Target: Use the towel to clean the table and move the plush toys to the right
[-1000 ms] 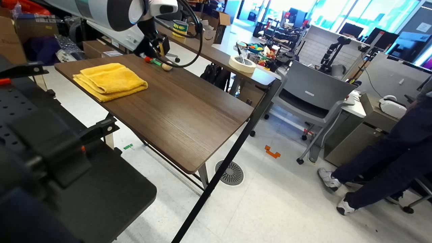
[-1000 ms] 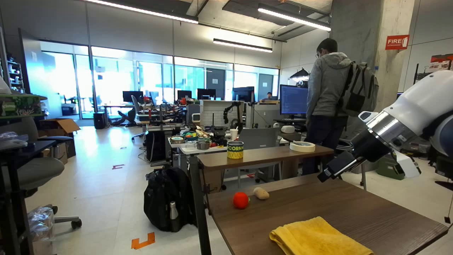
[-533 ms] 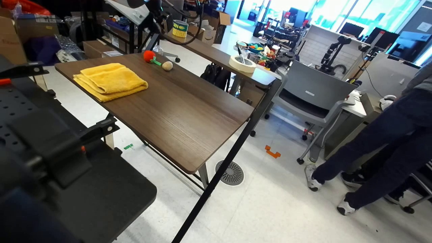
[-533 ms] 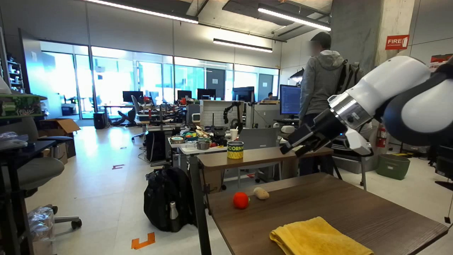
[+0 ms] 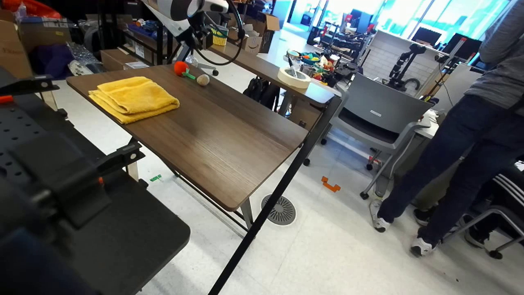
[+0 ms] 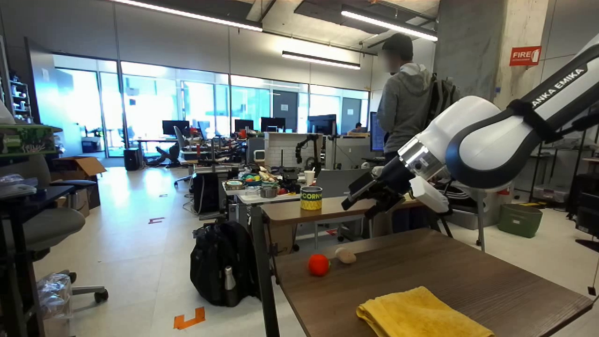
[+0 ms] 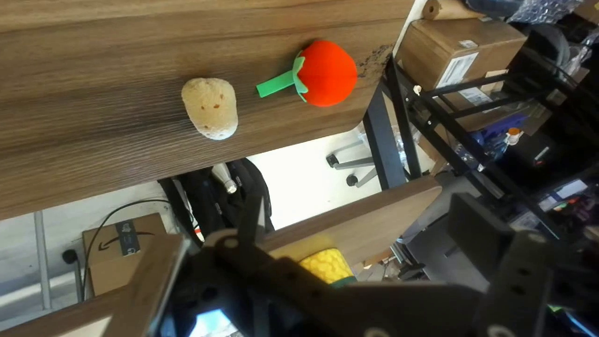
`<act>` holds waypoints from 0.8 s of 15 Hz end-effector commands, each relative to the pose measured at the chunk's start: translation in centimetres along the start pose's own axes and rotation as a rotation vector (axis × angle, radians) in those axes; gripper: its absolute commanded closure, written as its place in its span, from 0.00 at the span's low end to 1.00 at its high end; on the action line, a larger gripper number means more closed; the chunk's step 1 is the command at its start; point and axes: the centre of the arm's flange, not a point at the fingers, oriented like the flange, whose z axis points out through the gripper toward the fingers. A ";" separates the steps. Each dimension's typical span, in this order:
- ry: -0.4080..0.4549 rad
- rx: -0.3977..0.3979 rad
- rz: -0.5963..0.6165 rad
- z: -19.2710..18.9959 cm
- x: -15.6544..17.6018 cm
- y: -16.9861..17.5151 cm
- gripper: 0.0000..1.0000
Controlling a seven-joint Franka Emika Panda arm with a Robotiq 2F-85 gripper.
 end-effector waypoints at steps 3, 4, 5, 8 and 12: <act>-0.002 -0.021 0.001 0.2 -0.2 0.4 0.00; -0.023 -0.025 0.011 0.9 -0.4 0.5 0.00; -0.050 -0.030 0.014 2.2 -0.6 0.5 0.00; -0.138 -0.059 0.000 5.7 -1.5 -1.5 0.00; -0.198 -0.135 -0.065 10.6 -1.1 -5.4 0.00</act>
